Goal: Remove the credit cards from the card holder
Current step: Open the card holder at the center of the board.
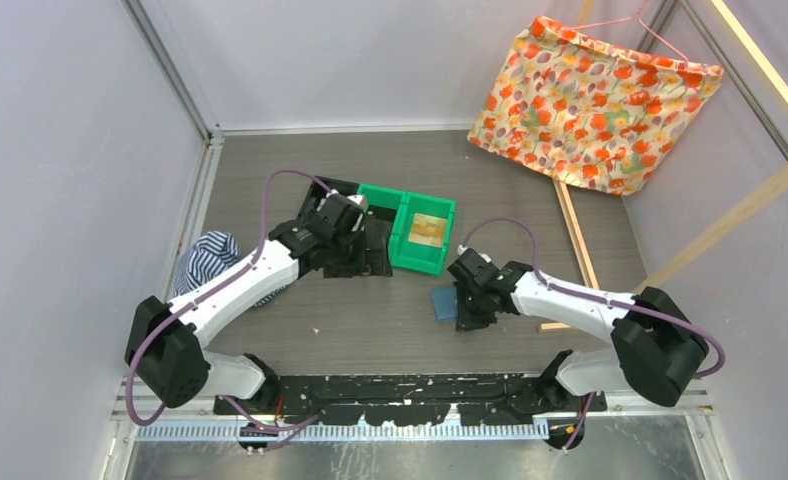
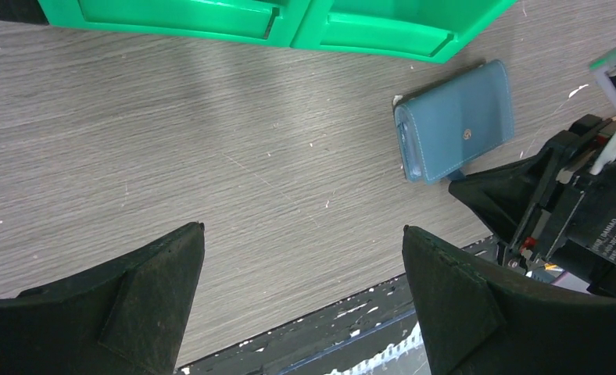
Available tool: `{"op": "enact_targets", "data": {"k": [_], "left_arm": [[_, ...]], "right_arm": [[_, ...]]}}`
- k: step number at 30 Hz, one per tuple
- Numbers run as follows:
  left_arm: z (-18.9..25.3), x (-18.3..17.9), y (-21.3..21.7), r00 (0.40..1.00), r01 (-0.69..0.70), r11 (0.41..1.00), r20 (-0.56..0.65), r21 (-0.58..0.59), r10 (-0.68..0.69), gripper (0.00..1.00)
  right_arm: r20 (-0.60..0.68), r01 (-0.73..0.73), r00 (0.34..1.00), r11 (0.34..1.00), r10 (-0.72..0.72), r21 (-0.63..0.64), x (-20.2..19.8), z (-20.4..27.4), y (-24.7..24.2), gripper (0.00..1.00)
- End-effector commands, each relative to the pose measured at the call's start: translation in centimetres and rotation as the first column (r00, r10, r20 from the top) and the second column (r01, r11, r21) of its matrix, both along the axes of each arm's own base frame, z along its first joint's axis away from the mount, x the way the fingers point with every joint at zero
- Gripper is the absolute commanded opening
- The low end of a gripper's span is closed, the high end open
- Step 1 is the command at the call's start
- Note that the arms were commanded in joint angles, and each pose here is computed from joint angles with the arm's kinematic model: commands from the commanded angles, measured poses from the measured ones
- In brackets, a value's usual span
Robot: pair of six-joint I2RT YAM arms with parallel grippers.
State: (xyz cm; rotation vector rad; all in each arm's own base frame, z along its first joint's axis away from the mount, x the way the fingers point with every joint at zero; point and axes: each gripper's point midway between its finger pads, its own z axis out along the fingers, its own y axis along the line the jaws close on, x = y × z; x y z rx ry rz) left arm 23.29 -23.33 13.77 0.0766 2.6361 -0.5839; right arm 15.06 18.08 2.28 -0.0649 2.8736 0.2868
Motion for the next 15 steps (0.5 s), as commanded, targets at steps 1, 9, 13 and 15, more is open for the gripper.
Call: {"op": "enact_targets", "data": {"k": [1,9,13,15], "left_arm": [[1.3,0.3,0.8,0.998,-0.031,1.0,0.051,0.002,0.031,0.98],[2.2,0.9,3.9,0.993,-0.076,0.989,0.101,0.128,0.063,0.99],[2.5,0.9,5.2,0.991,-0.097,0.983,0.11,0.157,0.08,0.99],[2.5,0.6,5.8,0.99,-0.11,0.979,0.111,0.173,0.092,1.0]], "right_arm": [[-0.01,-0.057,0.998,0.995,0.058,0.088,-0.2,0.6,2.6,0.1],[-0.013,-0.262,0.96,0.911,0.281,0.32,-2.1,3.8,13.6,0.4],[0.002,-0.342,0.926,0.837,0.377,0.428,-1.9,6.8,18.5,0.61],[0.065,-0.362,0.929,0.852,0.365,0.379,-0.9,7.4,17.6,0.64]]}}
